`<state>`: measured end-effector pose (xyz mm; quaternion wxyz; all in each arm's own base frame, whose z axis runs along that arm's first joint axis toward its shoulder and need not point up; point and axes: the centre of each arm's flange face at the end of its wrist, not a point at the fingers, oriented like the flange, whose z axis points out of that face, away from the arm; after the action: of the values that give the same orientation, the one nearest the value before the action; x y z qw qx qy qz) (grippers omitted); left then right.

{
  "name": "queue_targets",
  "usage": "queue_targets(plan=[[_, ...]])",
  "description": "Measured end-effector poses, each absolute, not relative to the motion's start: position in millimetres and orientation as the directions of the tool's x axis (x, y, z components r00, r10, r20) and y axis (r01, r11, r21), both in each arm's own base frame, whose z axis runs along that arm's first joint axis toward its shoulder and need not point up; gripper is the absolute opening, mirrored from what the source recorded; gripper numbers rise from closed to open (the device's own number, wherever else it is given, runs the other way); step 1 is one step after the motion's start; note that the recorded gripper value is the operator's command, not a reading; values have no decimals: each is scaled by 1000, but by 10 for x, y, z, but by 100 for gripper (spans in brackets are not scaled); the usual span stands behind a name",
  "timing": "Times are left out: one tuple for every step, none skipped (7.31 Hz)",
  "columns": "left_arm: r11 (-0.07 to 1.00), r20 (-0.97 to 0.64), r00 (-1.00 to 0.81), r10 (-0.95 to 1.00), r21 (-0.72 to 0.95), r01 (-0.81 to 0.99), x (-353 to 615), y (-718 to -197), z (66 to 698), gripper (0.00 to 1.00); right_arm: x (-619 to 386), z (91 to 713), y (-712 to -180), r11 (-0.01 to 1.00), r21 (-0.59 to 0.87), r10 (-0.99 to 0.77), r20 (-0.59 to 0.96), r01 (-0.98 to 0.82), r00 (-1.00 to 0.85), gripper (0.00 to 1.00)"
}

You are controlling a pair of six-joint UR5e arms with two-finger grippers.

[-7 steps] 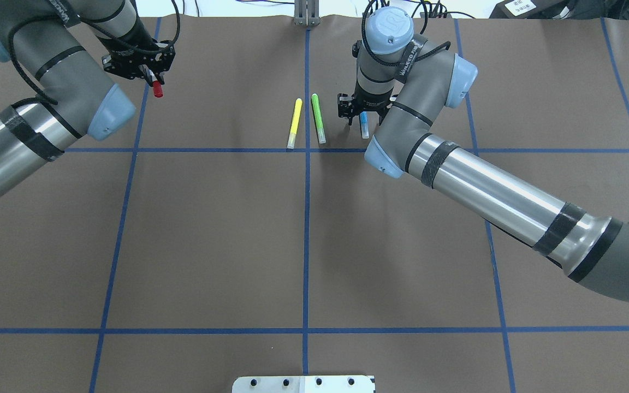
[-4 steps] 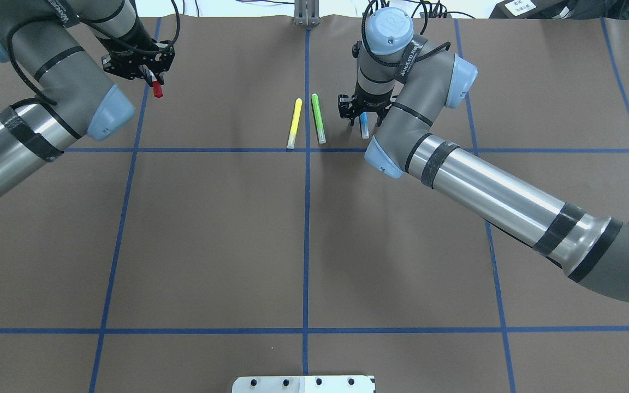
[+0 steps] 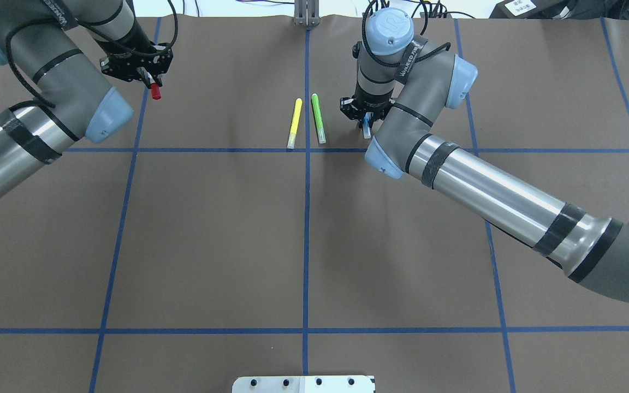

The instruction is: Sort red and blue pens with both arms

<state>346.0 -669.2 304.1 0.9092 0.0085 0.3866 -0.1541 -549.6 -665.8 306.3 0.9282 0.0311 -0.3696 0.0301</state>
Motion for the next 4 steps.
queue_targets(plan=[[953,-707,653,-272,-102,286,3456,-6684,3030,0,-5495,3069,-6658,996,35,33,688,-79,725,0],[953,-710,651,-269,-100,285,3451,-6676,3011,0,-5487,3071,-6662,996,35,33,687,-79,725,0],[953,-712,649,-267,-98,285,3442,-6663,3004,0,-5452,3067,-6681,996,38,34,688,-83,725,0],[954,-714,649,-263,-94,284,3401,-6632,3027,0,-5378,2969,-6722,995,53,26,698,-88,716,0]])
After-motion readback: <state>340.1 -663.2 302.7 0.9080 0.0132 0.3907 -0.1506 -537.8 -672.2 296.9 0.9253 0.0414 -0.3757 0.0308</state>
